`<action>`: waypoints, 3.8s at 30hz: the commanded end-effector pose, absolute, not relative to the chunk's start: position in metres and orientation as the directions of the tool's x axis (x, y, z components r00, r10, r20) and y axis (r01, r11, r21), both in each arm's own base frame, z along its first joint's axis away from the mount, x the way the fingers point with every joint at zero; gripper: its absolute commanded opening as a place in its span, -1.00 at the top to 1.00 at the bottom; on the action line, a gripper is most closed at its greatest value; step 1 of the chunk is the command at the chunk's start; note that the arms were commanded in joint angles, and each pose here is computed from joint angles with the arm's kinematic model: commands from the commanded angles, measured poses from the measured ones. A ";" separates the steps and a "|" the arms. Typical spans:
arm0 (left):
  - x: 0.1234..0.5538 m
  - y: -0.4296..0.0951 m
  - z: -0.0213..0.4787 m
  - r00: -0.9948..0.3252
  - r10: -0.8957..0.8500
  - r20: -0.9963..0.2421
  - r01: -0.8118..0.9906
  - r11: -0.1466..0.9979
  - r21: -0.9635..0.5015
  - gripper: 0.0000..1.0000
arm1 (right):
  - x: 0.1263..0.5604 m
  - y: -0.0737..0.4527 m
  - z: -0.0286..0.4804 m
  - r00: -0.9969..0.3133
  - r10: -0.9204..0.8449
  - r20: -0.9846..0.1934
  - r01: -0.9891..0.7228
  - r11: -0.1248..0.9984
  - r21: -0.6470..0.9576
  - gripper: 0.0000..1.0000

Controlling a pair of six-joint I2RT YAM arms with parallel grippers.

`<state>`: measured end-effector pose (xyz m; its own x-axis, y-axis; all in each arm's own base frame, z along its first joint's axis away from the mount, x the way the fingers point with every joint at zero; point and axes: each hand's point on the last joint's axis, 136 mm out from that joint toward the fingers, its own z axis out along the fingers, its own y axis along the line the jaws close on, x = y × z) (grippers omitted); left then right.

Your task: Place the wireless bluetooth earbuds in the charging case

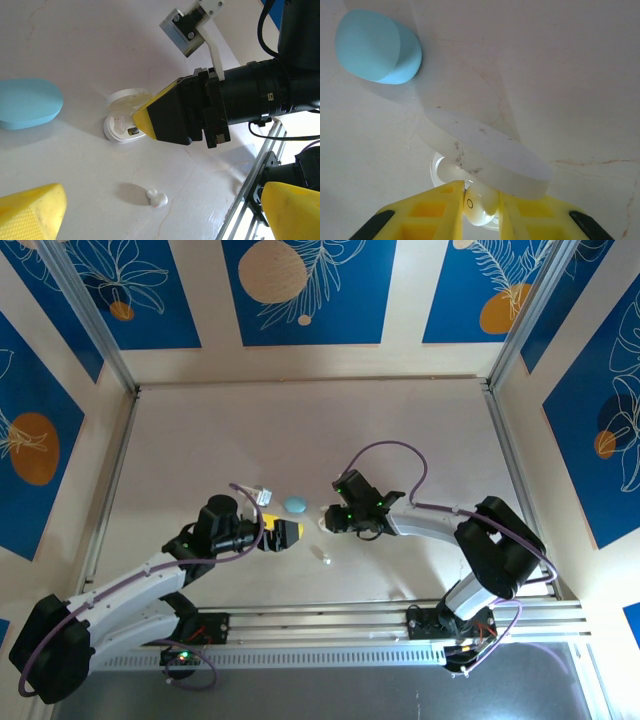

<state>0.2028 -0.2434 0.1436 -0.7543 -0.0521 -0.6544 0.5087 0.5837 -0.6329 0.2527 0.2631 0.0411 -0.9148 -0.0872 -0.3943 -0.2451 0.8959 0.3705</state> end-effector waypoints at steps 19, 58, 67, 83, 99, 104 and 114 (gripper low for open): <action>0.199 -0.242 0.142 -0.751 -0.039 -0.659 0.515 0.591 -0.621 -0.99 | 0.252 0.261 0.061 -0.900 -0.097 -0.426 -0.254 0.909 0.330 0.38; 0.174 -0.207 0.141 -0.764 -0.057 -0.642 0.456 0.657 -0.601 -0.99 | 0.155 0.275 0.077 -0.912 -0.251 -0.326 -0.365 0.860 0.358 0.28; 0.171 -0.204 0.136 -0.770 -0.059 -0.635 0.446 0.662 -0.602 -0.99 | 0.135 0.269 0.055 -0.907 -0.309 -0.285 -0.385 0.883 0.267 0.16; 0.173 -0.202 0.135 -0.766 -0.064 -0.640 0.442 0.670 -0.597 -0.99 | 0.126 0.286 0.025 -0.943 -0.258 -0.208 -0.313 0.900 0.304 0.01; 0.173 -0.200 0.134 -0.762 -0.060 -0.644 0.444 0.677 -0.588 -0.99 | 0.143 0.293 0.017 -0.961 -0.186 -0.206 -0.248 0.909 0.336 0.01; 0.173 -0.200 0.135 -0.761 -0.061 -0.646 0.443 0.679 -0.586 -0.99 | 0.149 0.293 0.019 -0.964 -0.160 -0.211 -0.229 0.902 0.365 0.01; 0.173 -0.197 0.137 -0.759 -0.059 -0.648 0.440 0.688 -0.578 -0.99 | 0.165 0.292 0.024 -0.969 -0.107 -0.224 -0.193 0.892 0.409 0.02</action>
